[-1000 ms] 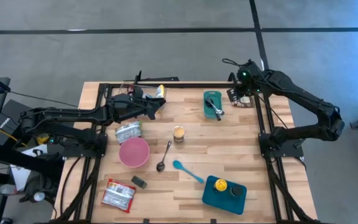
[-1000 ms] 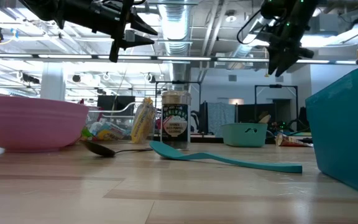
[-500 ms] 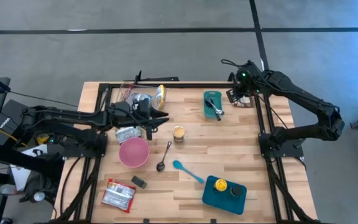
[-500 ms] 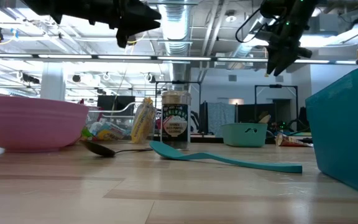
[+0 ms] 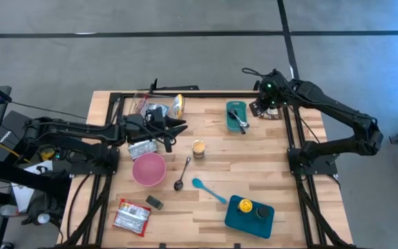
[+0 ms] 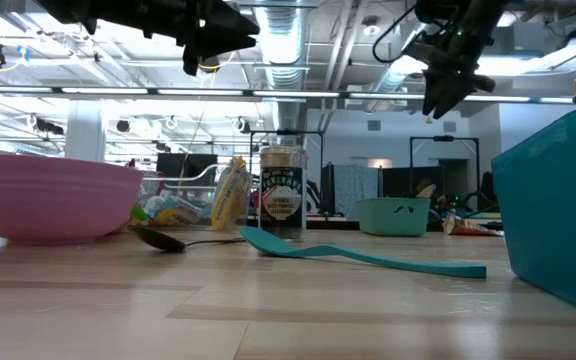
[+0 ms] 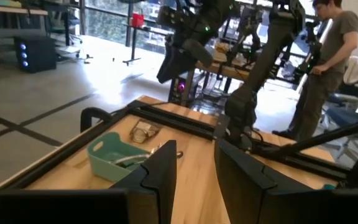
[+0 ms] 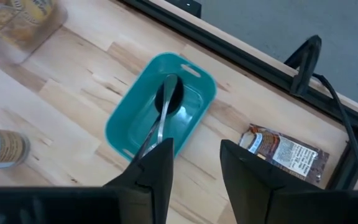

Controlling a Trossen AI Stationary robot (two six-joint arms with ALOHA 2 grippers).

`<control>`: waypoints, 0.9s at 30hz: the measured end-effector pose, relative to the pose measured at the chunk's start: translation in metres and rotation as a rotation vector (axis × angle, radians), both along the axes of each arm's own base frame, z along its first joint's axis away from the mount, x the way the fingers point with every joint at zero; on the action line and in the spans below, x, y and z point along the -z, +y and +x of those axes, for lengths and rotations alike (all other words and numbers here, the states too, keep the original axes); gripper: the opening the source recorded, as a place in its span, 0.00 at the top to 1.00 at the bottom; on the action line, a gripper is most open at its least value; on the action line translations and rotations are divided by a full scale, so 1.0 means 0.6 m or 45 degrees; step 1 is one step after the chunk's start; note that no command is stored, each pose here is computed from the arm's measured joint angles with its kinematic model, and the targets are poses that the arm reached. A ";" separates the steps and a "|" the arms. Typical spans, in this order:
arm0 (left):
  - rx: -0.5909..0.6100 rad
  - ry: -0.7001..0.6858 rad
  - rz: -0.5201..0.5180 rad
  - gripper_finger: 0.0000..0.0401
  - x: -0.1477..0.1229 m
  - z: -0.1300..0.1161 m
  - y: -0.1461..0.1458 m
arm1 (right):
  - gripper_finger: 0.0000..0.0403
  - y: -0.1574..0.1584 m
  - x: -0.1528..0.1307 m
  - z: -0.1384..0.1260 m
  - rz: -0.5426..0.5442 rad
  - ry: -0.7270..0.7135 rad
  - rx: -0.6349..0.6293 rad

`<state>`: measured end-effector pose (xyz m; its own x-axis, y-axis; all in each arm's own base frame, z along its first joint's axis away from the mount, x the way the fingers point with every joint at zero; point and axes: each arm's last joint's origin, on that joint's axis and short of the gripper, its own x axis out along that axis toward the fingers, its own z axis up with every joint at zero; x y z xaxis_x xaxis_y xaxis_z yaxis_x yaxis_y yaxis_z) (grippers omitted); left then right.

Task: Pick & Place Food Item
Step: Put the gold seasoning bottle into the blue bin

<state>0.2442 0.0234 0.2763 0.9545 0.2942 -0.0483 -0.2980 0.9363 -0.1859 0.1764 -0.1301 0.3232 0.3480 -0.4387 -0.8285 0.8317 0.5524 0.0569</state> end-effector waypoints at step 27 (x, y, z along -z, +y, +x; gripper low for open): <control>0.016 -0.031 -0.117 0.26 0.000 0.000 -0.001 | 0.69 0.000 -0.004 0.006 -0.029 -0.041 -0.011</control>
